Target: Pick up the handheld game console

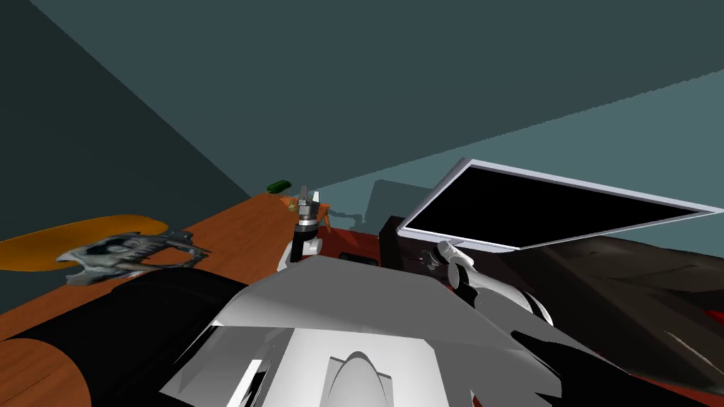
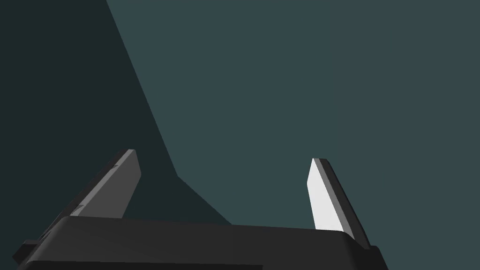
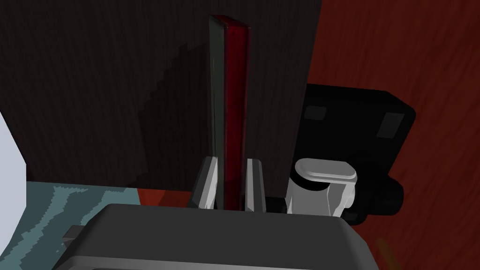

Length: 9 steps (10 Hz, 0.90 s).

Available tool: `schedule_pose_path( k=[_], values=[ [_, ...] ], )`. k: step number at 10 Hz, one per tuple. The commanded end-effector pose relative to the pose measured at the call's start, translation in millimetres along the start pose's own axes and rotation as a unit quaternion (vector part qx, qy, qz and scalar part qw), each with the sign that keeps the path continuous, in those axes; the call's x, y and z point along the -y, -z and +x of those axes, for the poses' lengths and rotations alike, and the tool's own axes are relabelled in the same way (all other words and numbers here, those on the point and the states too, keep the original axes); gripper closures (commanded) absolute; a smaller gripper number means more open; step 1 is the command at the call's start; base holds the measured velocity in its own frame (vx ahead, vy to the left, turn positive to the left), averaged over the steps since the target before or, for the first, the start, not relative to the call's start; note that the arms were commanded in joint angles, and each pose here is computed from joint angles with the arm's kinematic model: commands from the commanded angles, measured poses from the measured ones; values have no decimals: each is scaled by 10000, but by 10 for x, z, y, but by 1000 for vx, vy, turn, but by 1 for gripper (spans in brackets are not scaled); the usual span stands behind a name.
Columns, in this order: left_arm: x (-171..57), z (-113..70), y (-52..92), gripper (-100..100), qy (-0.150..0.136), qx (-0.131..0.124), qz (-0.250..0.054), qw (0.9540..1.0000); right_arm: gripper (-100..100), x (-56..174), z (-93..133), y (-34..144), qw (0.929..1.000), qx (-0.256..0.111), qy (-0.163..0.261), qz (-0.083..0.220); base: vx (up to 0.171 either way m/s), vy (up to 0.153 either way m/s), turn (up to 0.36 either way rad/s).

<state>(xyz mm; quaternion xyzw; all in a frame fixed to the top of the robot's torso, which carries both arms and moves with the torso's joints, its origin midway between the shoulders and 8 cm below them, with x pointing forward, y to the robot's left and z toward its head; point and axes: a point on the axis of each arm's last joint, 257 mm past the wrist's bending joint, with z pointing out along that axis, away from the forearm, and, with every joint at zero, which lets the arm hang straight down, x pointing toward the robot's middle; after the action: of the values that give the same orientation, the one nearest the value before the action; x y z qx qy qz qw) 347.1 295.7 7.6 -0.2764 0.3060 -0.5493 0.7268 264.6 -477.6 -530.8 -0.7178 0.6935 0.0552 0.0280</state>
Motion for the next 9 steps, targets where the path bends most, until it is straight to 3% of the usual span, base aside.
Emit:
schedule_pose_path(
  k=[1, 2, 4, 5, 7, 8, 9],
  values=[
    [0, 0, 0, 0, 0, 0, 0, 10000, 100, 260, -141, 88, 9992, -62, 398, -8, 108, 60, -423],
    [0, 0, 0, 0, 0, 0, 0, 10000, 100, 151, -165, 33, 9993, -4, 345, -128, 66, 39, -395],
    [1, 1, -1, 0, 1, -1, 2, 10000, 100, 343, -122, 133, 9989, -117, 456, 75, 3, 5, -72],
    [1, 1, -2, 0, 1, -1, 2, 10000, 100, 511, -253, 169, 9952, -220, 952, -32, 101, 41, -324],
    [0, 0, 0, 0, 0, 0, 1, 10000, 100, 743, -301, 287, 9931, -301, 1131, 75, 87, 59, -437],
    [1, 0, -1, 0, 0, 0, 1, 10000, 100, 870, -417, 322, 9865, -418, 1585, -43, 98, 75, -410],
    [0, 0, 0, 0, 0, 0, 0, 10000, 100, 1025, -450, 413, 9834, -509, 1741, 7, 86, 80, -487]
  ],
)
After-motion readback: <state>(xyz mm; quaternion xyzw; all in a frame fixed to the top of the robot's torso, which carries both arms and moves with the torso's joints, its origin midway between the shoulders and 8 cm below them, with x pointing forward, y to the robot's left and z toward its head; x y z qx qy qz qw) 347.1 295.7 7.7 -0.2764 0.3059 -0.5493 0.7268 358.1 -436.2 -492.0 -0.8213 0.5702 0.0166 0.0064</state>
